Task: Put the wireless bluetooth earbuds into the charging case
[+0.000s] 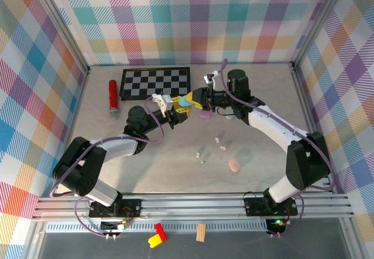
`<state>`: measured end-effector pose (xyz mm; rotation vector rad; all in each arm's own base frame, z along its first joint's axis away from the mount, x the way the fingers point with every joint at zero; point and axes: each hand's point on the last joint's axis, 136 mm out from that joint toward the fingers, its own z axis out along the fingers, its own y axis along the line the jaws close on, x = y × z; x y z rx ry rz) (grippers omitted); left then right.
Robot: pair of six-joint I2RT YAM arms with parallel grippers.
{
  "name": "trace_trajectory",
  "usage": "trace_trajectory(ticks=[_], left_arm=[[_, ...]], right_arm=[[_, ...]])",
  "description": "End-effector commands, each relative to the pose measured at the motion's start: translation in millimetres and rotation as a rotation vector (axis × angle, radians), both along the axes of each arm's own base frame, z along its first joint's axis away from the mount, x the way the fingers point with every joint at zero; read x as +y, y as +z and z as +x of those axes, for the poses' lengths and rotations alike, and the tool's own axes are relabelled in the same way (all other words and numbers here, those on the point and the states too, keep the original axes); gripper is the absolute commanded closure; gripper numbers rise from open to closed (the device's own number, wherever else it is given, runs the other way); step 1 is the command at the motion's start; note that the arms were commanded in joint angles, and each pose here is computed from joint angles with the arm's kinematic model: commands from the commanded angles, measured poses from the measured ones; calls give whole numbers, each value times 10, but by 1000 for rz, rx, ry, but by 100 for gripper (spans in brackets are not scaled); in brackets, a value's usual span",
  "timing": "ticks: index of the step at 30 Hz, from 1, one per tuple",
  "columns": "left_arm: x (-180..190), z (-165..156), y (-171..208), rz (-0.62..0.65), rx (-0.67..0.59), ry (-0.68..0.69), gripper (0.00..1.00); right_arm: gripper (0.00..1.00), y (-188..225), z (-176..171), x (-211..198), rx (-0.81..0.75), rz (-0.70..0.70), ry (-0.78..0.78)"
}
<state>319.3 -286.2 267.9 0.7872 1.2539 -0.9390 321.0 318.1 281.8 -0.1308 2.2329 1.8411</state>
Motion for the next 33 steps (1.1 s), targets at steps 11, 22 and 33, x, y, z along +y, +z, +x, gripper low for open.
trace_trajectory(ticks=[11,22,33], left_arm=[[214,-44,-436,113,72,120,0],[458,-275,-686,192,153,202,0],[552,-267,-658,226,176,259,0]], right_arm=[[80,-1138,520,-645,-56,-358,-295],[80,-1968,662,-57,-11,-503,-174],[69,-2380,682,335,17,-597,-133]])
